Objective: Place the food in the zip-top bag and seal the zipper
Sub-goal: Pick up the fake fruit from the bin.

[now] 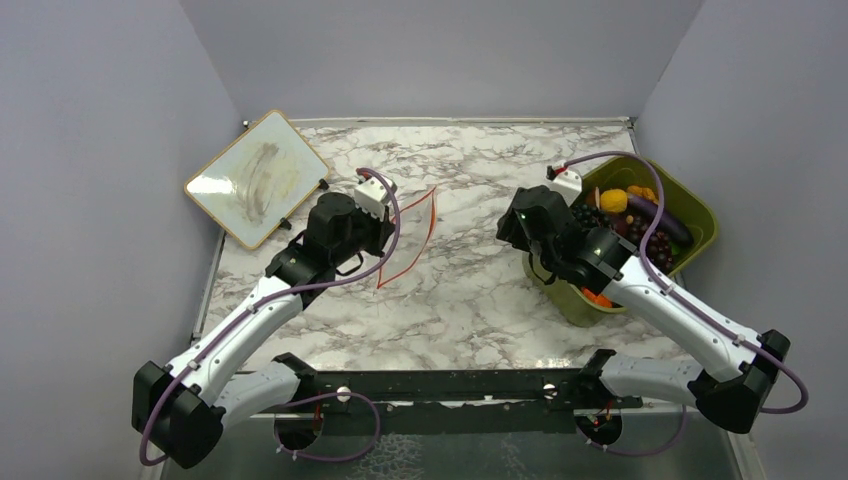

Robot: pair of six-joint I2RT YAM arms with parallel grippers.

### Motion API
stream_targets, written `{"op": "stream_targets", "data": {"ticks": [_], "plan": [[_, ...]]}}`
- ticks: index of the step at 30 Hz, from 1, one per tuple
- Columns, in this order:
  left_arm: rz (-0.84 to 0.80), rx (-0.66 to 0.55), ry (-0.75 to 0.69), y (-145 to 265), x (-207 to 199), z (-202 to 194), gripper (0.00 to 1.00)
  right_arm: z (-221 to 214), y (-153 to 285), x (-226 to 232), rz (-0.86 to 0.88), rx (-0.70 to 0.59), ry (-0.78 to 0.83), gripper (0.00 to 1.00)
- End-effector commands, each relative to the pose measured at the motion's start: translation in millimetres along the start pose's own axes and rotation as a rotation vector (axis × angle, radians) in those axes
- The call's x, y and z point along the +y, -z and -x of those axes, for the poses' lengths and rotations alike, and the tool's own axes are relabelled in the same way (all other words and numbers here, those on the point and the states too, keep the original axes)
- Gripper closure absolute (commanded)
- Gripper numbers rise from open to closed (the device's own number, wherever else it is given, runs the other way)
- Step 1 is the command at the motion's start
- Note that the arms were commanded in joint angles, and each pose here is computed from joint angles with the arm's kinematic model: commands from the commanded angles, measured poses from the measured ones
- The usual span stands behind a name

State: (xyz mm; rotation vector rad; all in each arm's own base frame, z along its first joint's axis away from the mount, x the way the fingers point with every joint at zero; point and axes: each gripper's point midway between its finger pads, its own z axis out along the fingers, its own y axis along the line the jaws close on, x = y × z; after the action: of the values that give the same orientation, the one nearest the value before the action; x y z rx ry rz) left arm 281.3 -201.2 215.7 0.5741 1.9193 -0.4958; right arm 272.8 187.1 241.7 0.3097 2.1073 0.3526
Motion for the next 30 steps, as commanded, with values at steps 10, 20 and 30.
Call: {"op": "stream_targets", "data": {"ticks": [10, 20, 30], "plan": [[-0.028, -0.044, -0.015, 0.3, -4.5, 8.4, 1.00, 46.1, 12.0, -81.1, -0.375, -0.098, 0.008, 0.40], [-0.060, -0.058, -0.009, 3.6, -10.8, 12.8, 1.00, 40.7, -3.3, -153.5, -0.577, 0.007, -0.152, 0.37], [-0.031, -0.067, -0.013, 6.5, -6.1, 14.5, 1.00, 27.4, 14.2, -187.9, -0.744, 0.036, -0.247, 0.11]]}}
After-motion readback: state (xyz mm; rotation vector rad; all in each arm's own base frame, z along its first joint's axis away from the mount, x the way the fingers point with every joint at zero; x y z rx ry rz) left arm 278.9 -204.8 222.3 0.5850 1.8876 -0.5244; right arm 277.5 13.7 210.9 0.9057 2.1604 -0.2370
